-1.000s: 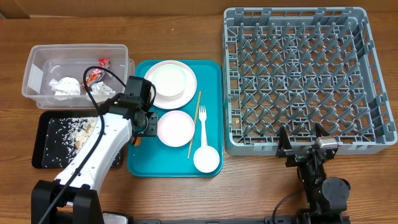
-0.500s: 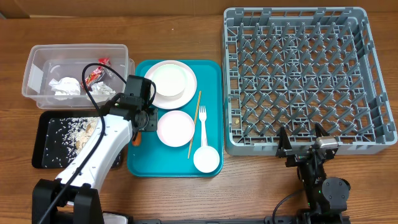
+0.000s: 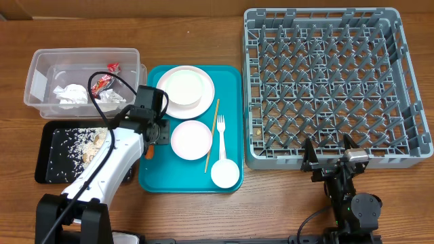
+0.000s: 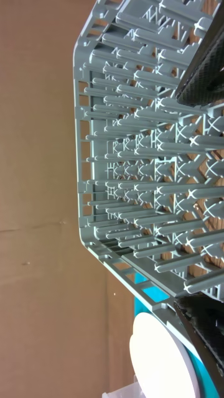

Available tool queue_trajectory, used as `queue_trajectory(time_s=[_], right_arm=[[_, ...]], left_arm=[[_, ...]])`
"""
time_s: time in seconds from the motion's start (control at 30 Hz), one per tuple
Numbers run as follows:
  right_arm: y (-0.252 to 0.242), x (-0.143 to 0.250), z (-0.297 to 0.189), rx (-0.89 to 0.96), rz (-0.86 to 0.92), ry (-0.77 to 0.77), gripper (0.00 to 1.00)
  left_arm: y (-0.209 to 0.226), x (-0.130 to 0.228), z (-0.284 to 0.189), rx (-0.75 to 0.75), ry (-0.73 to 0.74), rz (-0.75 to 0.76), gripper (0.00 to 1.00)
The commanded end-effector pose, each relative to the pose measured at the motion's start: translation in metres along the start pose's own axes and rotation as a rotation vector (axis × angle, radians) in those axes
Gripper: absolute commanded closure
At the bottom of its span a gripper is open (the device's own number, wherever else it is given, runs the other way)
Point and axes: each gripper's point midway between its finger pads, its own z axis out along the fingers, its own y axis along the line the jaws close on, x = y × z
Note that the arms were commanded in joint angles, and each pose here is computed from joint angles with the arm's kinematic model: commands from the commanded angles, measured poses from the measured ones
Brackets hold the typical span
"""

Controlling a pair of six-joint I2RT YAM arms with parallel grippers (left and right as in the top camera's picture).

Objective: Sort waste into correct bins and load items into the dishwasher
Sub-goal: 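Lower the left gripper onto the orange carrot and grasp it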

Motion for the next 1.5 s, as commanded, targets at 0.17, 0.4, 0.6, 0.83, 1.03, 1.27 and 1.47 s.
queue_trajectory(time_s=[0.17, 0.4, 0.6, 0.83, 1.03, 1.27, 1.47], right_arm=[[0.0, 0.002, 0.0, 0.0, -0.004, -0.002, 0.0], [0.0, 0.002, 0.0, 0.0, -0.004, -0.002, 0.0], [0.0, 0.002, 0.0, 0.0, -0.004, -0.002, 0.0], [0.0, 0.002, 0.0, 0.0, -0.004, -0.002, 0.0], [0.0, 0.002, 0.0, 0.0, -0.004, -0.002, 0.0], [0.0, 0.002, 0.0, 0.0, -0.004, -0.002, 0.0], [0.0, 0.002, 0.0, 0.0, -0.004, -0.002, 0.0]], left_arm=[[0.006, 0.004, 0.005, -0.026, 0.008, -0.003, 0.51], [0.005, 0.003, 0.005, -0.025, 0.003, -0.004, 0.51], [0.005, 0.009, 0.015, -0.032, 0.041, 0.003, 0.51], [0.005, 0.025, 0.039, -0.055, 0.128, 0.019, 0.55], [0.005, 0.036, 0.052, -0.066, 0.182, 0.029, 0.56], [0.005, 0.038, 0.054, -0.067, 0.193, 0.031, 0.56], [0.005, 0.039, 0.054, -0.066, 0.194, 0.031, 0.67]])
